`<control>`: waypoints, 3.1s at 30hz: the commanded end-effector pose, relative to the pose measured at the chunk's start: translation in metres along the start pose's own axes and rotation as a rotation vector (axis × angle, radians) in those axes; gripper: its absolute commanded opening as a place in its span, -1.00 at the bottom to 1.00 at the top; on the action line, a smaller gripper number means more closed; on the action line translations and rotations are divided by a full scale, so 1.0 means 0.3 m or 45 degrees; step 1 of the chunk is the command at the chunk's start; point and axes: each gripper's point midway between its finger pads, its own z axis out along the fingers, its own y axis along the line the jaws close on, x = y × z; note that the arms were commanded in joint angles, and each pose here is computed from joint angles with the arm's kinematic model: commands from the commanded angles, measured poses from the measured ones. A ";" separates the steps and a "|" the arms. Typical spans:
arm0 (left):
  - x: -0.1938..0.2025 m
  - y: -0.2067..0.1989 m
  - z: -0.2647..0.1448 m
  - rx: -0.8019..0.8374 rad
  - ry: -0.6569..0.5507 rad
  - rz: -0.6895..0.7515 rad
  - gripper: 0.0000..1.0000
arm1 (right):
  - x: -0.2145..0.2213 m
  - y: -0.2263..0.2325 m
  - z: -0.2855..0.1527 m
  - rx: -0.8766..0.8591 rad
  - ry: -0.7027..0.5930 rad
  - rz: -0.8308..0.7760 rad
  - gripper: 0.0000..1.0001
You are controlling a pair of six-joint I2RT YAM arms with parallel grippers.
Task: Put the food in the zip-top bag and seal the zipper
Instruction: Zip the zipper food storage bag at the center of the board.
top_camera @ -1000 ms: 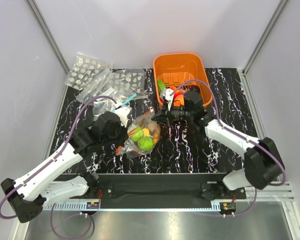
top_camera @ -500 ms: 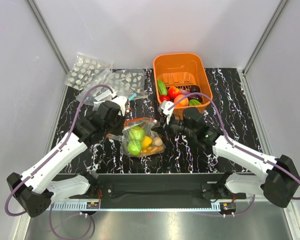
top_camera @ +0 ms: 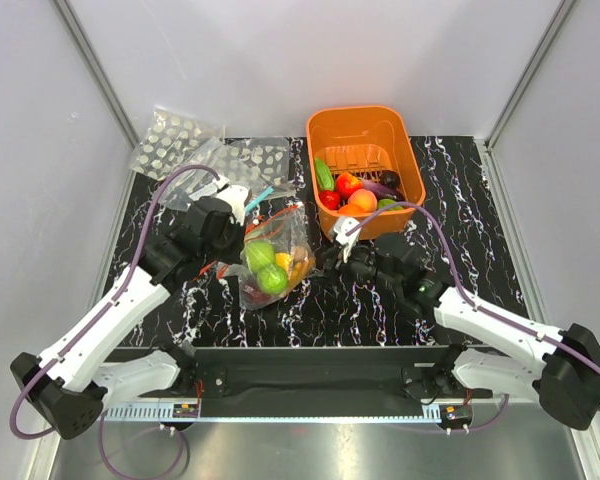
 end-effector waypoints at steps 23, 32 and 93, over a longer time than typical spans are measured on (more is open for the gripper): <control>-0.030 -0.018 -0.030 0.070 -0.112 0.007 -1.00 | -0.230 -0.269 0.175 -0.331 -0.234 -0.129 0.82; -0.018 -0.020 -0.044 0.081 -0.102 -0.004 -1.00 | -0.263 -0.319 0.283 -0.405 -0.271 -0.122 0.76; -0.316 -0.407 -0.095 0.424 -0.216 0.361 0.05 | -0.262 0.030 0.046 -0.213 -0.167 0.179 -1.00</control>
